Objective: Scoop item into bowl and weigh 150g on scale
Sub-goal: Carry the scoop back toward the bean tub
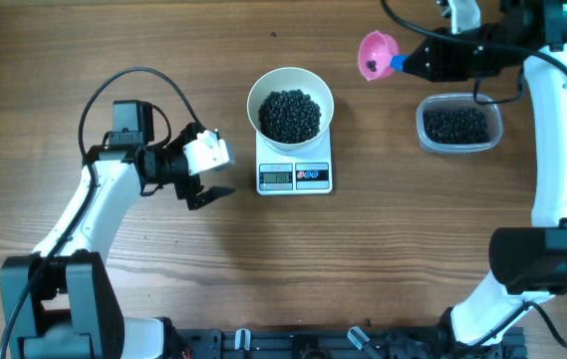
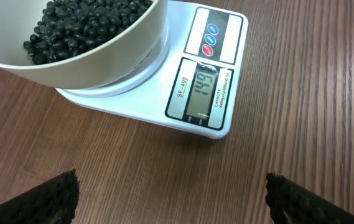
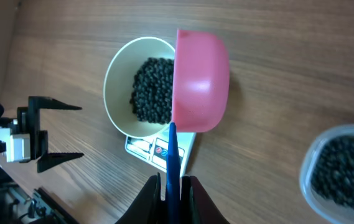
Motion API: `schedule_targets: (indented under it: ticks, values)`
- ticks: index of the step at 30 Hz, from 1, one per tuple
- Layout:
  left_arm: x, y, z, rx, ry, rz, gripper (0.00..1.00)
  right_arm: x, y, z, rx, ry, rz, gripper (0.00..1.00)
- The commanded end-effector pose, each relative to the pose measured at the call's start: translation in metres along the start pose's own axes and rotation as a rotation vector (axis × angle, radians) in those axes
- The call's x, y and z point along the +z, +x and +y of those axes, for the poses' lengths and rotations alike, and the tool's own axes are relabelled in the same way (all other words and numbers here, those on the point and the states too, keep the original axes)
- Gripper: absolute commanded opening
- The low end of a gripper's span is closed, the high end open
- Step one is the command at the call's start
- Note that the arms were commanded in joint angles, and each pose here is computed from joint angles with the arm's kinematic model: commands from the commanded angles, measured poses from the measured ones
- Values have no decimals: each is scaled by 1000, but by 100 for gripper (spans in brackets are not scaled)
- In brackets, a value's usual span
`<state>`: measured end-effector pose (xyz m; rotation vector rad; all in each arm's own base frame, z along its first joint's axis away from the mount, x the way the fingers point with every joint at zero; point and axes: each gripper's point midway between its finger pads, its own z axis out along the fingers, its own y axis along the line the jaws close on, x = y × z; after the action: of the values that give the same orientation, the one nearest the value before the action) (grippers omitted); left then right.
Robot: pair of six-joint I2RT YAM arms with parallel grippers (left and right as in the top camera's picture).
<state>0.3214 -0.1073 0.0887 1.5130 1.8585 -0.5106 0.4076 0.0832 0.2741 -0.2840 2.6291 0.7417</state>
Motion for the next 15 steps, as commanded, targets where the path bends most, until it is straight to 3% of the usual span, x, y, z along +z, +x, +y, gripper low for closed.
schedule_targets:
  ticks: [1,15]
  values:
    - [-4,-3,0,23,-10,-9,100,-23,0,-1,6,1,-41,4]
    - [-4,-3,0,23,-10,-9,100,-22,1,-3,-2,14,-33,4]
